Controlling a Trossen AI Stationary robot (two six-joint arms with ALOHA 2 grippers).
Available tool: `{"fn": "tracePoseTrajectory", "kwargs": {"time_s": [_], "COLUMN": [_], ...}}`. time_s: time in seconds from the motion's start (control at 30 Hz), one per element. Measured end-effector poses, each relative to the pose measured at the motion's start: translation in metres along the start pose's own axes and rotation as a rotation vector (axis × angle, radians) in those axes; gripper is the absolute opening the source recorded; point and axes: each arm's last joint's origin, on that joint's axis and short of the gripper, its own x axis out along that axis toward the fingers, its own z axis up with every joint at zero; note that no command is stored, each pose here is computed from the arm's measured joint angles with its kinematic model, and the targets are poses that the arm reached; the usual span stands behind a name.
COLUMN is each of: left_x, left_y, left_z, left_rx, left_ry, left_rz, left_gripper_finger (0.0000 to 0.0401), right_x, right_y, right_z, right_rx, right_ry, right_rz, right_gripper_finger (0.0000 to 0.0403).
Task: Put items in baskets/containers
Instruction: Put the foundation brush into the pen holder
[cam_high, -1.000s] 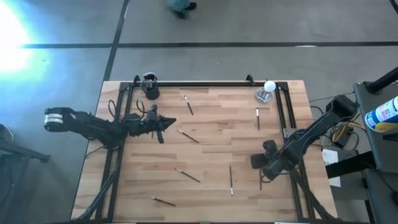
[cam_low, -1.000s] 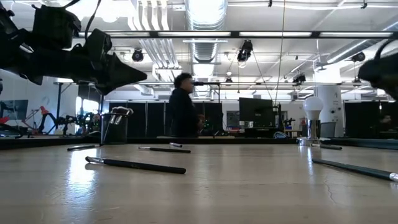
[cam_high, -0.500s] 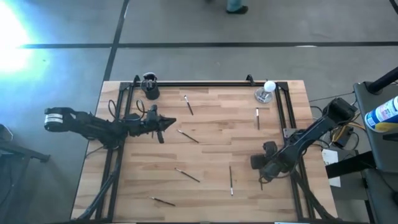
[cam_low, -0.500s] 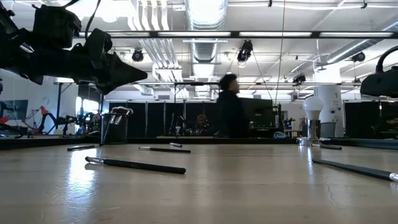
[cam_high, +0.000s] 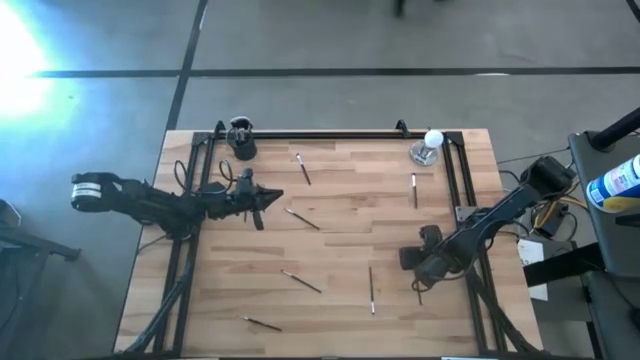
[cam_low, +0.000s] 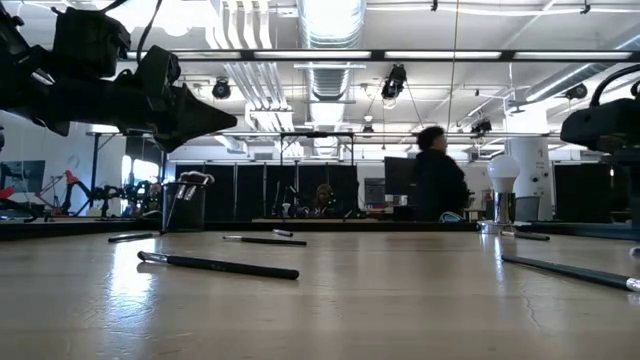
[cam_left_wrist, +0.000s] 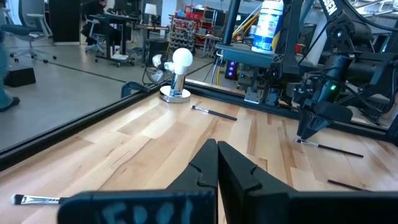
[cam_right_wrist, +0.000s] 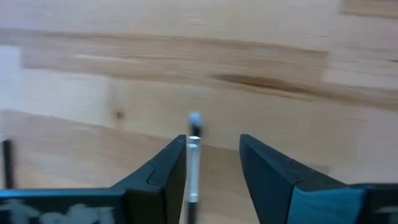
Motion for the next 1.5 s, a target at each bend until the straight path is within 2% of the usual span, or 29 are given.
{"fn": "tracePoseTrajectory", "kwargs": {"time_s": [0.1, 0.27, 0.43, 0.67, 0.77, 0.87, 1.1, 1.3, 1.5], "left_x": [0.000, 0.000, 0.000, 0.000, 0.000, 0.002, 0.011, 0.022, 0.045], "left_y": [0.000, 0.000, 0.000, 0.000, 0.000, 0.000, -0.002, -0.007, -0.029], "left_z": [0.000, 0.000, 0.000, 0.000, -0.001, 0.002, 0.011, 0.013, 0.014], "left_rx": [-0.003, -0.003, -0.015, -0.023, -0.029, -0.115, -0.156, -0.199, -0.213], "left_ry": [0.000, 0.001, 0.000, 0.004, 0.008, -0.010, -0.002, 0.038, -0.032], "left_rz": [0.000, -0.001, -0.001, 0.000, 0.005, 0.035, 0.031, 0.029, -0.075], "left_gripper_finger": [0.0003, 0.0003, 0.0003, 0.0003, 0.0003, 0.0003, 0.0009, 0.0074, 0.0130], "right_x": [0.003, 0.010, 0.015, 0.012, 0.011, 0.002, -0.022, -0.026, -0.030], "right_y": [0.006, 0.010, 0.012, 0.018, 0.022, 0.025, 0.033, 0.048, 0.059], "right_z": [0.001, 0.004, 0.004, 0.002, 0.001, 0.003, 0.019, 0.045, 0.083], "right_rx": [-0.015, -0.020, -0.062, -0.142, -0.193, -0.251, -0.442, -0.656, -0.816], "right_ry": [-0.006, -0.025, -0.027, -0.030, -0.024, -0.054, -0.307, -0.420, -0.557], "right_rz": [0.039, 0.009, -0.017, 0.010, 0.044, 0.092, 0.323, 0.581, 0.900], "right_gripper_finger": [0.0148, 0.0133, 0.0097, 0.0020, 0.0011, 0.0010, 0.0009, 0.0008, 0.0008]}}
